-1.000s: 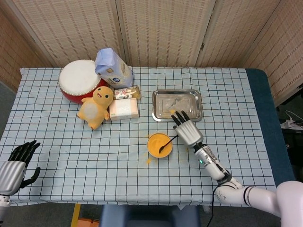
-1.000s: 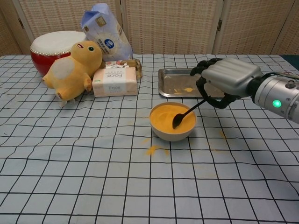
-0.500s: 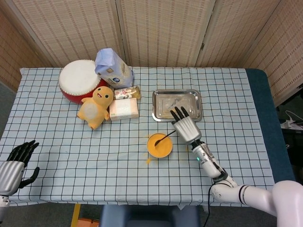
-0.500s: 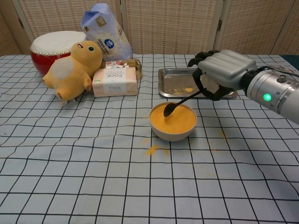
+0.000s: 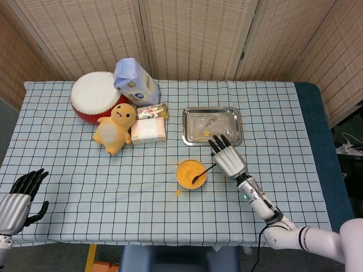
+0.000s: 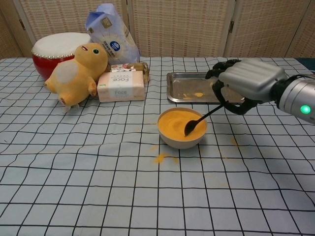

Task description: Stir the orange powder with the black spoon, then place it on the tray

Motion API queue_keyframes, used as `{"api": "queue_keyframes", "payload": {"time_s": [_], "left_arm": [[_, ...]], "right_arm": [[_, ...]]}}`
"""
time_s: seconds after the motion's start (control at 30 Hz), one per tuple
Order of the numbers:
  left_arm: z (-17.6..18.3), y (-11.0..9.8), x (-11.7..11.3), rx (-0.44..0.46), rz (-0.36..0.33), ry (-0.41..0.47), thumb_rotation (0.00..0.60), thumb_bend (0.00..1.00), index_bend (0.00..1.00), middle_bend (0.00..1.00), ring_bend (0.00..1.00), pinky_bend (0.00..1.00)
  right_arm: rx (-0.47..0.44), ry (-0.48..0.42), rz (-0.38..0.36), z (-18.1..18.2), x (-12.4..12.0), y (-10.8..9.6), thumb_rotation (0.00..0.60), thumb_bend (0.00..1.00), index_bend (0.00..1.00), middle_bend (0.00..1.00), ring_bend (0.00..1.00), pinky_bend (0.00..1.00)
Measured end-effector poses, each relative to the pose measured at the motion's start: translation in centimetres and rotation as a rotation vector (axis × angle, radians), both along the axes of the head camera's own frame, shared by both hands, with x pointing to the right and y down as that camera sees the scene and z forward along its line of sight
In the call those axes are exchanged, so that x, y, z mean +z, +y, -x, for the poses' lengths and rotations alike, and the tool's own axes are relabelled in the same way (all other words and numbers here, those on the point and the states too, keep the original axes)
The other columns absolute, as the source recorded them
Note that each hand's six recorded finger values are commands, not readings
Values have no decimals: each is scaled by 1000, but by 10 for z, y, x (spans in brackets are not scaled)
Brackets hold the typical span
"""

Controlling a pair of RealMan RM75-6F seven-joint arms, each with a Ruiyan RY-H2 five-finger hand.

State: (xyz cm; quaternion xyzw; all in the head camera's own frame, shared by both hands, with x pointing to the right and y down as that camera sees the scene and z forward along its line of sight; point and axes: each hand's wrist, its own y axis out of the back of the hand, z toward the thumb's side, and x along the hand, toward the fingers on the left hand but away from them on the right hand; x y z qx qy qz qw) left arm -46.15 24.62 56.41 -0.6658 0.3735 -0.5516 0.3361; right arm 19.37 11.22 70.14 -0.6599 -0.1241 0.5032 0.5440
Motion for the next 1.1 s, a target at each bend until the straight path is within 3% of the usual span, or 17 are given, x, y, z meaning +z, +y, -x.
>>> {"api": "queue_keyframes", "payload": {"time_s": [0.67, 1.1], "left_arm": [[3, -3, 2, -6, 10, 4, 600, 461, 0, 0, 0, 92], [3, -2, 2, -6, 9, 5, 600, 461, 0, 0, 0, 92]], "right_arm": [[-17, 81, -72, 25, 26, -20, 600, 405, 851, 115, 0, 101], [70, -40, -63, 25, 17, -30, 600, 406, 856, 125, 0, 104]]}}
